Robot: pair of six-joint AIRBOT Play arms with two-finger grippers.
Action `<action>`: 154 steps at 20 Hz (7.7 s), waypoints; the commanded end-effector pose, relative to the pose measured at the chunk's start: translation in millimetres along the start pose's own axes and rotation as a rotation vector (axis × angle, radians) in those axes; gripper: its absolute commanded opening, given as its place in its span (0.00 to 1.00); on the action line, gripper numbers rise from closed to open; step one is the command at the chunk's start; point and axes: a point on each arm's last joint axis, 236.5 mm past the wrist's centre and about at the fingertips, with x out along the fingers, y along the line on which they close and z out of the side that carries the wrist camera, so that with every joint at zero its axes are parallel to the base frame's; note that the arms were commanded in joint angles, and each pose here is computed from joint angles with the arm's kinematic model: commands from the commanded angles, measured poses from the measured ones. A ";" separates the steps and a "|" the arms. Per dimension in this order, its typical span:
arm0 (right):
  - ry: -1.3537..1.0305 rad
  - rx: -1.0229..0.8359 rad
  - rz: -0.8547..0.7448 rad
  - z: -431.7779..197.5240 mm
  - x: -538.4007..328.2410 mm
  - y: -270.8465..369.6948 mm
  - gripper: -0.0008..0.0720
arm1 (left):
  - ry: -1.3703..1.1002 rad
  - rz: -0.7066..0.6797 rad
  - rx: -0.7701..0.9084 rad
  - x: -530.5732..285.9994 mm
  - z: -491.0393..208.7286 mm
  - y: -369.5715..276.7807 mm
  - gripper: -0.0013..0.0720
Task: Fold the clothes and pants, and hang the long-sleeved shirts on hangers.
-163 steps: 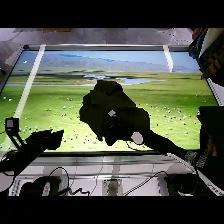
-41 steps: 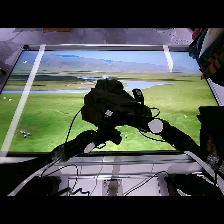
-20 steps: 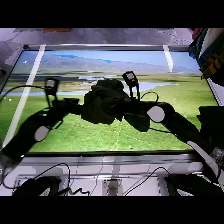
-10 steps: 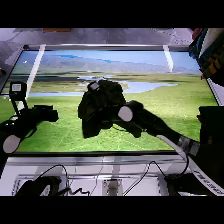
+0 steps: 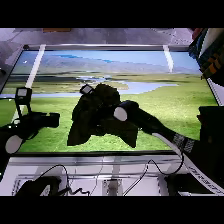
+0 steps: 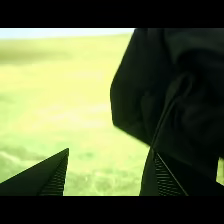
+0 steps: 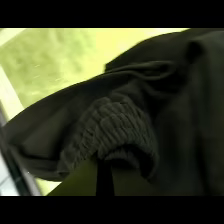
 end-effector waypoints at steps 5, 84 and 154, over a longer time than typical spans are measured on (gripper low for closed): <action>0.036 0.243 -0.121 -19.0 -31.6 -110.0 0.06 | 0.418 -0.264 -0.176 26.5 -150.3 -66.6 0.77; 0.386 0.981 -0.450 -251.1 -329.8 -214.9 0.06 | 0.344 0.378 0.147 12.0 -40.6 256.5 0.03; 0.266 0.948 -0.765 -307.4 -328.5 -232.4 0.05 | 0.210 0.688 -0.017 13.8 -54.7 356.7 0.22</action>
